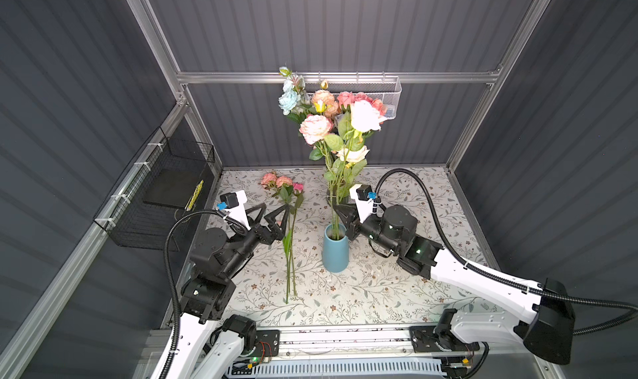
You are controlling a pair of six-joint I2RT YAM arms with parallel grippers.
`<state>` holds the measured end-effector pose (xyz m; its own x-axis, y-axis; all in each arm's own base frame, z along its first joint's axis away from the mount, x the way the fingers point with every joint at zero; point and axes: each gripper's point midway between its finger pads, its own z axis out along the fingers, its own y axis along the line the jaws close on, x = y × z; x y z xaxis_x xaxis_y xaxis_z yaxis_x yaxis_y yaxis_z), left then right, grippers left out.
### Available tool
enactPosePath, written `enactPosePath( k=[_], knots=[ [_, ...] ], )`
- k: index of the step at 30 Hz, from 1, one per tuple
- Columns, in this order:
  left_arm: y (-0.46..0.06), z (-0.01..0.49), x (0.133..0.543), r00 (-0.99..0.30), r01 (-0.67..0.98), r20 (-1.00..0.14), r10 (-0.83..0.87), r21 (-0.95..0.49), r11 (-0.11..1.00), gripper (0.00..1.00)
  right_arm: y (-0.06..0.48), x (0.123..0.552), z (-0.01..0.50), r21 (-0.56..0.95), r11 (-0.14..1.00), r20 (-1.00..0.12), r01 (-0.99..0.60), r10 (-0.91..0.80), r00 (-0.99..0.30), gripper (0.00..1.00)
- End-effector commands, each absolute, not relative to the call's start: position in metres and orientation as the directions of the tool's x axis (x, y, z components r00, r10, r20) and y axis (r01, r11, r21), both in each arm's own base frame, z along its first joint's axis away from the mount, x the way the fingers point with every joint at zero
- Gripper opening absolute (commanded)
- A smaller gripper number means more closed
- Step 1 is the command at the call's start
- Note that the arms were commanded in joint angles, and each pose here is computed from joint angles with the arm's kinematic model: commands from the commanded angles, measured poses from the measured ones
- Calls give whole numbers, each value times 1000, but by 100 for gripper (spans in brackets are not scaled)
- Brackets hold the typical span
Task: Arrange flowers in a vase
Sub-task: Place the flower in the vase, then pick up the flower from the flowers.
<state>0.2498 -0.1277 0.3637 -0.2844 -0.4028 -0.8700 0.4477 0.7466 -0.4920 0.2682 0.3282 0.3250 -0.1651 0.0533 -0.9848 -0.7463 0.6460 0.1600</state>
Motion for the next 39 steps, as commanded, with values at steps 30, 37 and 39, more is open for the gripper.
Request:
enactPosePath(
  k=[30, 37, 39],
  knots=[
    [-108, 50, 352, -819, -121, -528, -226, -226, 967, 69, 258, 208, 357, 291, 610, -955, -737, 234, -183, 79],
    [-99, 40, 348, -818, -153, -527, -229, -184, 971, 38, 256, 207, 360, 282, 615, -957, -736, 232, -173, 79],
    [-97, 45, 348, -806, -160, -542, -237, -187, 969, 32, 256, 207, 361, 282, 612, -957, -739, 233, -172, 80]
  ],
)
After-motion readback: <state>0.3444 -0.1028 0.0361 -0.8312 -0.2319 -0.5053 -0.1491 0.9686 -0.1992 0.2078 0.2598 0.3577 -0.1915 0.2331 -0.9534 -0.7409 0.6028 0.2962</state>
